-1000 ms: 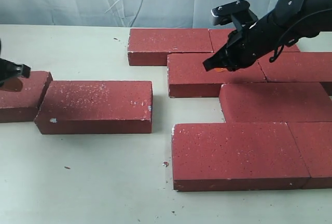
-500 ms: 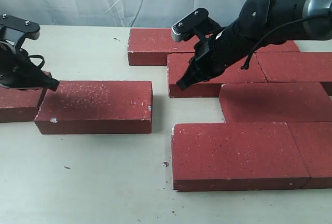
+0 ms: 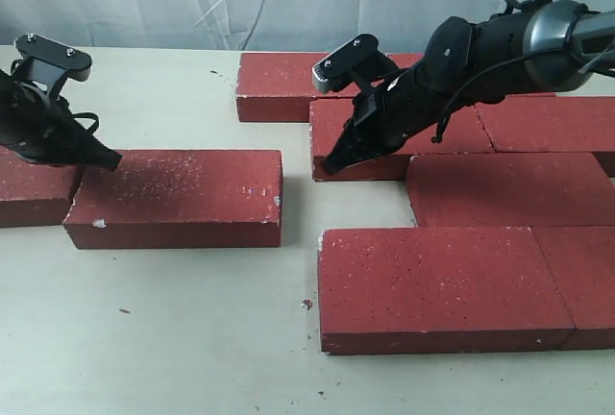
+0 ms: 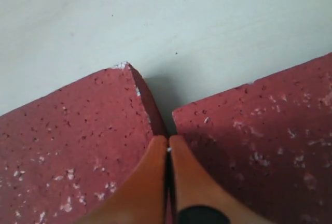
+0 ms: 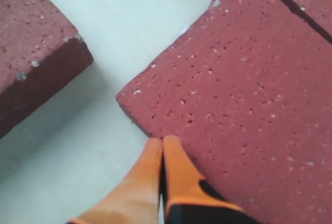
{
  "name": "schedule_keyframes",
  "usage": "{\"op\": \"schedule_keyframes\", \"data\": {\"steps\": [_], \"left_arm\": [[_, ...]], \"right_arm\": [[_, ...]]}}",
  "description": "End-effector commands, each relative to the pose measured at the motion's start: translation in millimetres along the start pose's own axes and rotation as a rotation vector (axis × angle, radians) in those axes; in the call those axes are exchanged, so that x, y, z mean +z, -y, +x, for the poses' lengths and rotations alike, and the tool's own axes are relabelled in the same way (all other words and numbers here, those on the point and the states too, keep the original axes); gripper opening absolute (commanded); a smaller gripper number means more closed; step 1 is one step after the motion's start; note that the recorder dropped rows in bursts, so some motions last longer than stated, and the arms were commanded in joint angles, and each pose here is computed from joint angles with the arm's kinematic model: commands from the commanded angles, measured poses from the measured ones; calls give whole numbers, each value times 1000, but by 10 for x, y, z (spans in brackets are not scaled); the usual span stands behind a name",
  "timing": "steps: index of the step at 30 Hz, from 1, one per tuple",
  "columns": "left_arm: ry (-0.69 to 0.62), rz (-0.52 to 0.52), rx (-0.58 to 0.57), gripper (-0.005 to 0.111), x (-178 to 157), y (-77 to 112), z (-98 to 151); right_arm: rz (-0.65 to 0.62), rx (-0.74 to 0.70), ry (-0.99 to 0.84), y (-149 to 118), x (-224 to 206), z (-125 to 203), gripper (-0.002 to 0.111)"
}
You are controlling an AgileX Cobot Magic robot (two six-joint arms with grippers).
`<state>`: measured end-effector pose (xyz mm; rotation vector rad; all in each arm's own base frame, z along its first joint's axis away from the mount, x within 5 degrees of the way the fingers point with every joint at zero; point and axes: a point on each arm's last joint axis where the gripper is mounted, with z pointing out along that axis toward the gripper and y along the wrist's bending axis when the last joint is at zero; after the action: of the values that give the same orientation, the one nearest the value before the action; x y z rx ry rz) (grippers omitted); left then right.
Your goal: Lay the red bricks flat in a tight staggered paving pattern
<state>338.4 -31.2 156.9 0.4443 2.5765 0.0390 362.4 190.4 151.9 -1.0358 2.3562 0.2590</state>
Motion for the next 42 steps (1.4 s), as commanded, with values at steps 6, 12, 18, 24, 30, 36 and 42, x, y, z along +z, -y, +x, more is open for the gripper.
{"op": "schedule_keyframes", "data": {"steps": [6, 12, 18, 24, 30, 36, 42], "left_arm": [[-3, 28, 46, 0, 166, 173, -72], [-101, 65, 71, 0, 113, 247, -78], [-62, 46, 94, 0, 109, 227, -133], [13, 14, 90, 0, 112, 162, -195], [27, 13, 55, 0, 107, 126, -201], [24, 12, 48, 0, 17, 104, -210], [-24, 21, 62, 0, 137, 116, -146]], "right_arm": [[-44, -31, -34, -131, 313, -42, -1], [-79, -47, -74, -157, 337, -29, -1], [-75, -88, -97, -144, 334, -4, -1], [-81, -52, -85, -151, 358, -7, -1], [-81, -21, -78, -157, 425, 11, -1], [-190, -30, -150, -225, 328, -57, -1], [-293, -32, -233, -299, 260, -42, -1]]}}
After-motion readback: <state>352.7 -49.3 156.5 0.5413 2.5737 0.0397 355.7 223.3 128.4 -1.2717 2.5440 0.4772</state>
